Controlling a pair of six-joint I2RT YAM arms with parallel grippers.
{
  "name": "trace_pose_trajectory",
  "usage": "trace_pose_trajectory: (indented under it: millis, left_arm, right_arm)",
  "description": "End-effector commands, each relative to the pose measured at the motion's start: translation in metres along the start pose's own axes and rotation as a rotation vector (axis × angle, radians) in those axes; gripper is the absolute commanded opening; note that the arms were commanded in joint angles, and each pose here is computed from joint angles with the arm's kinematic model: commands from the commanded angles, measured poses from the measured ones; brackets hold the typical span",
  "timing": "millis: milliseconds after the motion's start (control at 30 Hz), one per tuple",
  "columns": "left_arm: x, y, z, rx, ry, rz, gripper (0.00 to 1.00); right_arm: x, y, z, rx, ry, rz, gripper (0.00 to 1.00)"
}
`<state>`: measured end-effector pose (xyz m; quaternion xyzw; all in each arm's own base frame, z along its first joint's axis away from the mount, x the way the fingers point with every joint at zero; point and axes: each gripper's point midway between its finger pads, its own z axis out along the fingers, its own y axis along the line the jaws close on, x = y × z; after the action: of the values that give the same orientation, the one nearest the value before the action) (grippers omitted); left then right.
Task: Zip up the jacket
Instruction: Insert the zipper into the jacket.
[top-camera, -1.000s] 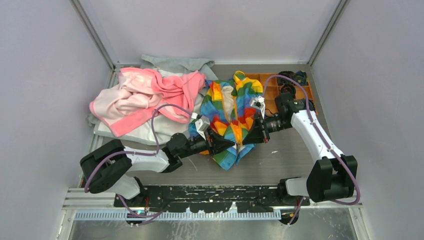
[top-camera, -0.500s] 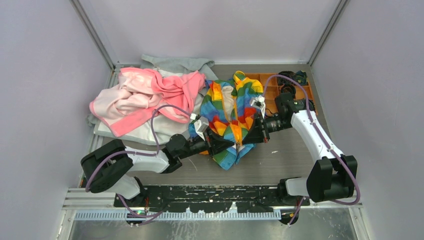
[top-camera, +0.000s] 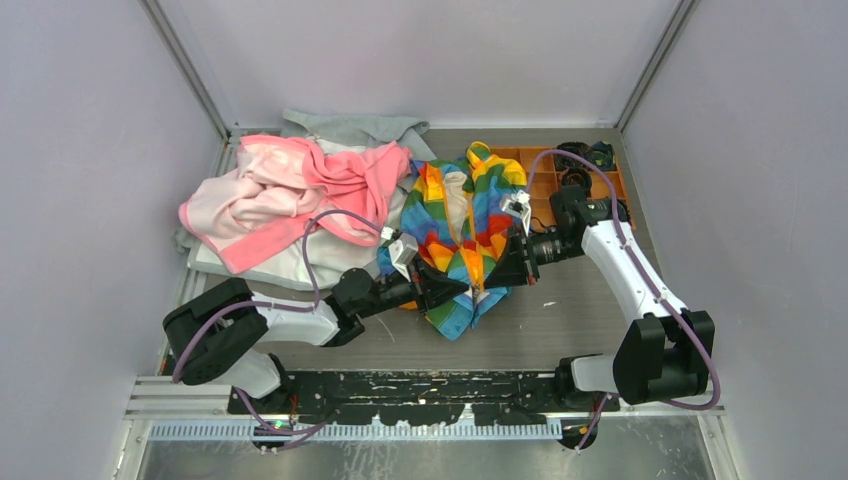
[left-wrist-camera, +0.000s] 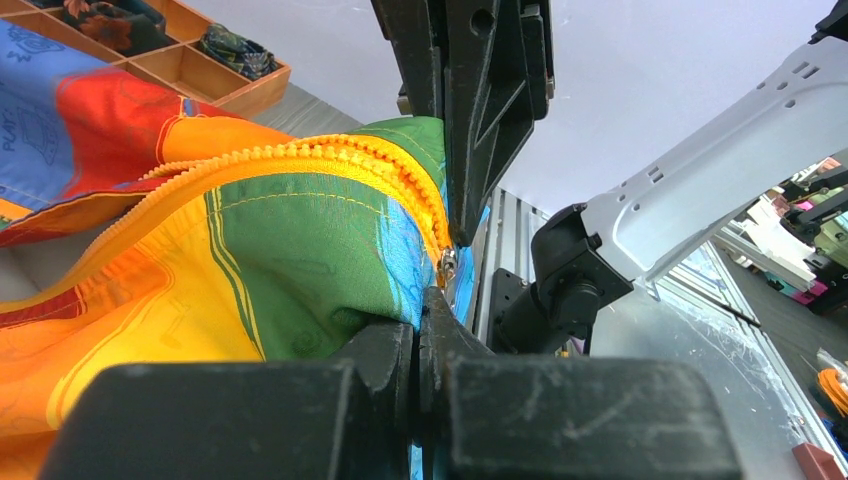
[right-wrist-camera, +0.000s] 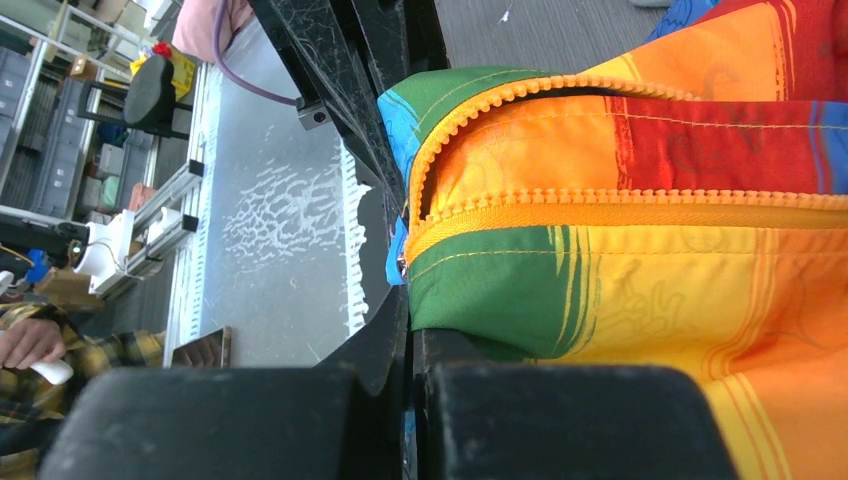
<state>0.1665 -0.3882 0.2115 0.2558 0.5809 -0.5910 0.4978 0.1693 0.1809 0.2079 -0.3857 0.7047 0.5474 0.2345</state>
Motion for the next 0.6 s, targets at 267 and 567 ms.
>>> trace_pose_trajectory:
  millis: [267, 567]
  left_arm:
    - [-0.0164, -0.0098, 0.0004, 0.043, -0.072, 0.041, 0.00]
    - [-0.0119, -0.0091, 0.0025, 0.048, -0.058, 0.035, 0.00]
  right_arm:
    - [-0.0130, 0.0080, -0.0031, -0.015, -0.064, -0.027, 0.01]
    - [-0.0130, 0.0070, -0.0027, -0.016, -0.066, -0.019, 0.01]
